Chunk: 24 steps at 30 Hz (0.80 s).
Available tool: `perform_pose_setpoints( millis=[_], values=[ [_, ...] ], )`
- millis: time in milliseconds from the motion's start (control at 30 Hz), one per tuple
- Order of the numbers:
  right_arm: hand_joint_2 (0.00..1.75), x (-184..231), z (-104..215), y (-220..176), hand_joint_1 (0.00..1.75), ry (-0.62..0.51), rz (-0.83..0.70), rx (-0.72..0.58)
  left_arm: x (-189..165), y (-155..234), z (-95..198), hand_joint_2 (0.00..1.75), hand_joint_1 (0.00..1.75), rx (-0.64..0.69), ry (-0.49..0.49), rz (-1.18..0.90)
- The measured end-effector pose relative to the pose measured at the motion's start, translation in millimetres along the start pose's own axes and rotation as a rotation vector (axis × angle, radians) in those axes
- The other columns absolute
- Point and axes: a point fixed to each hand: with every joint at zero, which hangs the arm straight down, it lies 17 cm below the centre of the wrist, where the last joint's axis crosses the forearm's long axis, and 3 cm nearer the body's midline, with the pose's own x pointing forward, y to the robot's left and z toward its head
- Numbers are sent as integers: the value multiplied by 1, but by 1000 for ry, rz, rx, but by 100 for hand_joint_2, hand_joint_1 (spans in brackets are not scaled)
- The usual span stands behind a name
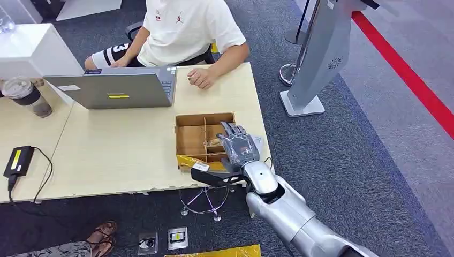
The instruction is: Pass the card to the sensor for recognition and then transmit it.
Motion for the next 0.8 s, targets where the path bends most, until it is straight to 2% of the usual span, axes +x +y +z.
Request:
perform_pose_setpoints(
  millis=[233, 333, 433, 533, 633, 733, 800],
  values=[
    [175, 12, 2, -11, 61, -31, -5, -26, 0, 0, 0, 175, 0, 0, 0, 1],
    [175, 15, 2, -15, 86, -38, -10, -35, 0, 0, 0, 175, 0, 0, 0, 1],
    [175, 18, 2, -20, 89, -44, -13, -45, 0, 0, 0, 175, 0, 0, 1, 4],
    [175, 19, 2, -22, 101, -48, -15, -50, 0, 0, 0, 175, 0, 0, 1, 4],
    [175, 20, 2, -21, 99, -50, -15, -48, 0, 0, 0, 175, 0, 0, 1, 4],
    [175, 21, 3, -20, 110, -51, -15, -44, 0, 0, 0, 175, 0, 1, 1, 5],
    [175, 21, 3, -20, 99, -51, -18, -42, 0, 0, 0, 175, 0, 0, 1, 4]
  ],
)
